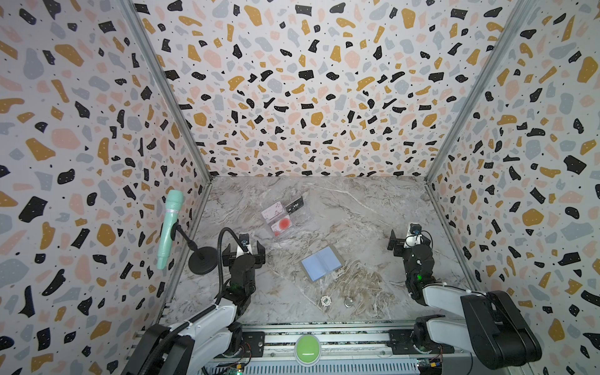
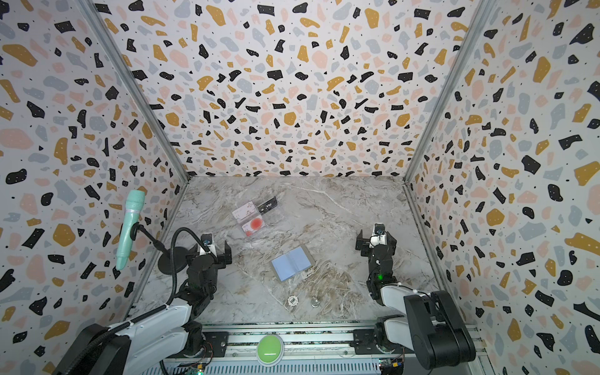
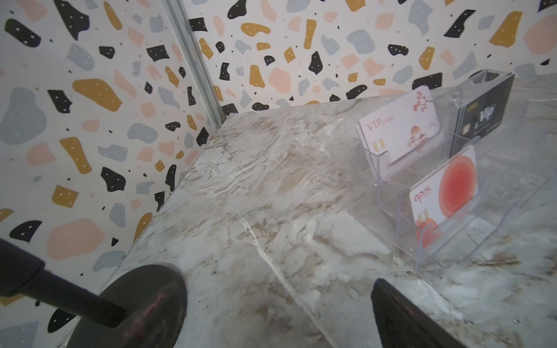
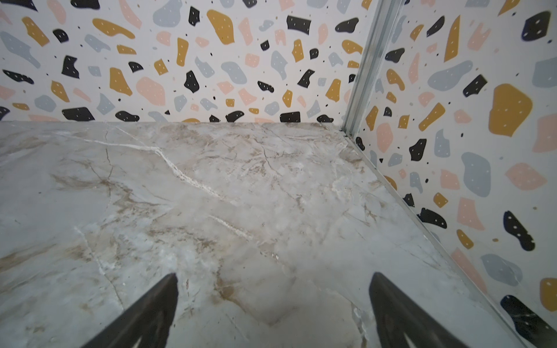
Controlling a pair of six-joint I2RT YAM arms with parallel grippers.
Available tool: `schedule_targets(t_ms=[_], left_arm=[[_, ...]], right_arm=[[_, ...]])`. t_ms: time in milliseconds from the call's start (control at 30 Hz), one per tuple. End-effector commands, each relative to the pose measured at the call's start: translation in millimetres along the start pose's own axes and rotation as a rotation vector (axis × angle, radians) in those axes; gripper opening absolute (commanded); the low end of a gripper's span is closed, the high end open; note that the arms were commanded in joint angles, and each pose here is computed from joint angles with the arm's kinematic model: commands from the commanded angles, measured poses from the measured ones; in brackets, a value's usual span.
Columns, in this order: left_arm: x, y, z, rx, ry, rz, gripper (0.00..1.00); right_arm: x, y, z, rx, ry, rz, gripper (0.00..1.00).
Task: Take the credit cards out of the card holder
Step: Reset both arms
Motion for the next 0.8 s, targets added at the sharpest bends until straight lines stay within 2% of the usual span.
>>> schedule_targets(t_ms=[0, 167, 267, 333, 400, 767], left_arm=[[38, -2, -2, -0.026, -0.175, 0.081, 1.0], [36, 0, -18, 0.015, -0.176, 0.031, 1.0], [26, 16, -22, 0.068, -0.202, 0.1, 1.0], [23, 22, -31, 0.081, -0.187, 0.135, 1.0], [22, 21, -44, 0.085, -0.126, 0.13, 1.0], [21, 24, -43, 0.097, -0.126, 0.141, 1.0]], right_arm=[[13, -3, 3, -0.006, -0.126, -0.004, 0.99], [9, 11, -7, 0.082, -0.15, 0.041, 0.99], [2, 12, -20, 0.092, -0.07, 0.03, 0.99], [1, 10, -23, 0.102, -0.055, 0.019, 0.99], [-1, 7, -28, 0.097, -0.035, 0.001, 0.99], [0, 6, -28, 0.1, -0.035, -0.001, 0.99]])
Point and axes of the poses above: each gripper's point midway between its finger pads, its own z axis back along the fingers, its own y axis along the line the jaws close on, x = y × z, the point moved 4 cm from there along z, back along the fingers, and after that the axes turned 4 degrees about z, right-handed, at the moved point
